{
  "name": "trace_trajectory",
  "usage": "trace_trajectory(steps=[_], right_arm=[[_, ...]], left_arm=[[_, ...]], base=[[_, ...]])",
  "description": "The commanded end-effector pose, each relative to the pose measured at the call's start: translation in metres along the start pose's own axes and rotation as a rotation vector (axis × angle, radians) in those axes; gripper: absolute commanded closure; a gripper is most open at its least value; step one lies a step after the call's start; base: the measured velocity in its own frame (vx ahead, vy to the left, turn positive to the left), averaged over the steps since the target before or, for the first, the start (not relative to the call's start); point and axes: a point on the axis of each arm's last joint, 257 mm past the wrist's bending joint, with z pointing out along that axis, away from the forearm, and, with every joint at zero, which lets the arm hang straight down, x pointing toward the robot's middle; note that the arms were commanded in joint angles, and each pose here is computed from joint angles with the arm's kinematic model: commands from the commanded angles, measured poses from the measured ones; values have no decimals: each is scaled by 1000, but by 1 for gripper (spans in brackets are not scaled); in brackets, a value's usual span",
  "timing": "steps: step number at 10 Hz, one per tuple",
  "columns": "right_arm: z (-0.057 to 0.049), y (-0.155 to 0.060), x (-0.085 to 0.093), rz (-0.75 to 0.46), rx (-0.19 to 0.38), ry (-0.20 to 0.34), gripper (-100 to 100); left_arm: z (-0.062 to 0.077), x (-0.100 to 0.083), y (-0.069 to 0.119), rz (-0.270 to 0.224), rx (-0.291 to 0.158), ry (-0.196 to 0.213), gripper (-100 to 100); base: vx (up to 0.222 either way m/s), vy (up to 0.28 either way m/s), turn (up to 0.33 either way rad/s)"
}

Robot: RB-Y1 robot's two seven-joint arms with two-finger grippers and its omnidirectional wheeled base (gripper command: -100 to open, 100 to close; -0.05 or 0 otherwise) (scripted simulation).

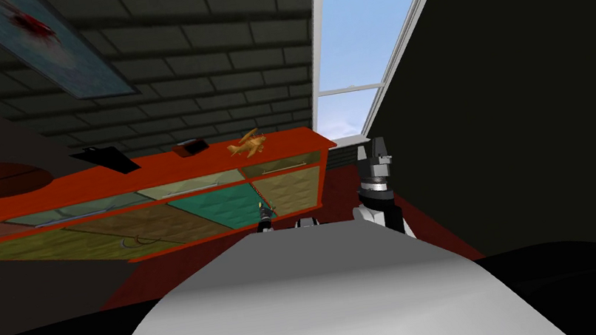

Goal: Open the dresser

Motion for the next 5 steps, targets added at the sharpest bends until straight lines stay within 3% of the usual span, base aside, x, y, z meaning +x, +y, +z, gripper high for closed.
trace_trajectory(steps=[1,3,4,5], right_arm=[[0,0,0,0,0,0,0],[0,0,0,0,0,0,0],[0,0,0,0,0,0,0],[0,0,0,0,0,0,0]], left_arm=[[-5,1,20,-42,-34,-17,-100],[-11,6,42,-87,-70,-30,-100],[-9,7,37,-74,-59,-26,-100],[-19,1,43,-80,-57,-33,-100]], base=[[32,-2,16],[41,-11,17],[17,-5,3],[104,8,-52]])
